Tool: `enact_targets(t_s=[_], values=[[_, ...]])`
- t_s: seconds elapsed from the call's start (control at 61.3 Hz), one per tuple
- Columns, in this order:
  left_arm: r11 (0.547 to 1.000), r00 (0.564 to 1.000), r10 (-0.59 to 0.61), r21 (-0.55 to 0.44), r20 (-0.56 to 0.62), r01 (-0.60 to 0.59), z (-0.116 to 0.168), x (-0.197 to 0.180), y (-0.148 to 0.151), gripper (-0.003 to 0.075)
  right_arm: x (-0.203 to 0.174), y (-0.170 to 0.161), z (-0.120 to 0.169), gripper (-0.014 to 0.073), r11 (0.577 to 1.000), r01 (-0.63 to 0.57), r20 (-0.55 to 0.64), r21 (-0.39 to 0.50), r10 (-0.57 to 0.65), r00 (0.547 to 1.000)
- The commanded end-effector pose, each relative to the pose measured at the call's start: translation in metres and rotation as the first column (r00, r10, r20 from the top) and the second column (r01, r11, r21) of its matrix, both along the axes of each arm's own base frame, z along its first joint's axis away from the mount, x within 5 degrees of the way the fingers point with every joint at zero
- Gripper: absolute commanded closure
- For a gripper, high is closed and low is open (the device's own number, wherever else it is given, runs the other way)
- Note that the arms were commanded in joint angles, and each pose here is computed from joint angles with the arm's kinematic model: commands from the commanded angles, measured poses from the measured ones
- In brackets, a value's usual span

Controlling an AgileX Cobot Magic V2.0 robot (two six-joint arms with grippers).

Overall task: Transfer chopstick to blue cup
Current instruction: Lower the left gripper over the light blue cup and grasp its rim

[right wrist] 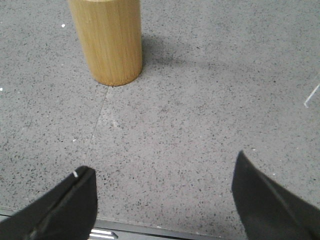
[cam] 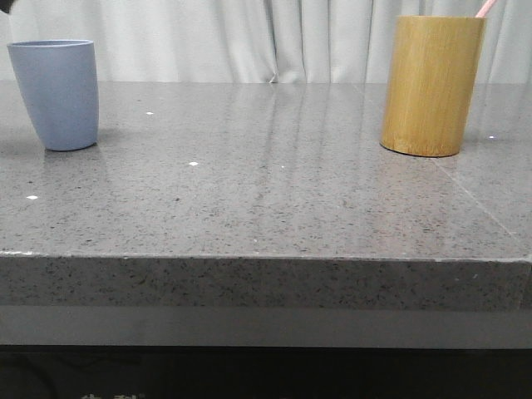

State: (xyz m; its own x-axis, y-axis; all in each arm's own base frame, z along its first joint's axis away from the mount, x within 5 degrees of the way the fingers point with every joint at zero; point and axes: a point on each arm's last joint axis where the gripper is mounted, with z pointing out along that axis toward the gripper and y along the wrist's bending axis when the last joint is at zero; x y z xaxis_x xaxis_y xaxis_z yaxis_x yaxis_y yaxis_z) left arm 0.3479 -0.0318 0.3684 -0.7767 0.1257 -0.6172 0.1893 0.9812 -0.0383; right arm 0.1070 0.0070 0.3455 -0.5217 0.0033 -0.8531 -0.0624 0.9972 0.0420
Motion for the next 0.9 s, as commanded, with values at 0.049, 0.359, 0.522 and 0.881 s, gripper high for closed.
enact_targets(t_s=[0.049, 0.359, 0.522, 0.881], values=[[0.999, 0.998, -0.033, -0.001, 0.047, 0.033, 0.017, 0.010, -0.012, 0.0249, 0.004, 0.000, 0.013, 0.0025, 1.000, 0.000, 0.086, 0.000, 0.000, 0.996], [0.999, 0.997, -0.050, 0.006, -0.051, 0.051, -0.006, 0.040, -0.019, 0.0275, 0.004, 0.000, 0.013, 0.0025, 1.000, 0.000, 0.085, 0.000, 0.000, 0.996], [0.999, 0.997, -0.048, 0.007, -0.060, 0.049, -0.014, 0.047, -0.020, 0.0387, 0.004, 0.000, 0.013, 0.0025, 1.000, 0.000, 0.083, 0.000, 0.000, 0.997], [0.999, 0.999, -0.044, 0.005, -0.031, 0.045, -0.013, 0.050, -0.020, 0.0660, 0.003, 0.000, 0.011, 0.0025, 1.000, -0.002, 0.069, 0.000, 0.002, 0.998]])
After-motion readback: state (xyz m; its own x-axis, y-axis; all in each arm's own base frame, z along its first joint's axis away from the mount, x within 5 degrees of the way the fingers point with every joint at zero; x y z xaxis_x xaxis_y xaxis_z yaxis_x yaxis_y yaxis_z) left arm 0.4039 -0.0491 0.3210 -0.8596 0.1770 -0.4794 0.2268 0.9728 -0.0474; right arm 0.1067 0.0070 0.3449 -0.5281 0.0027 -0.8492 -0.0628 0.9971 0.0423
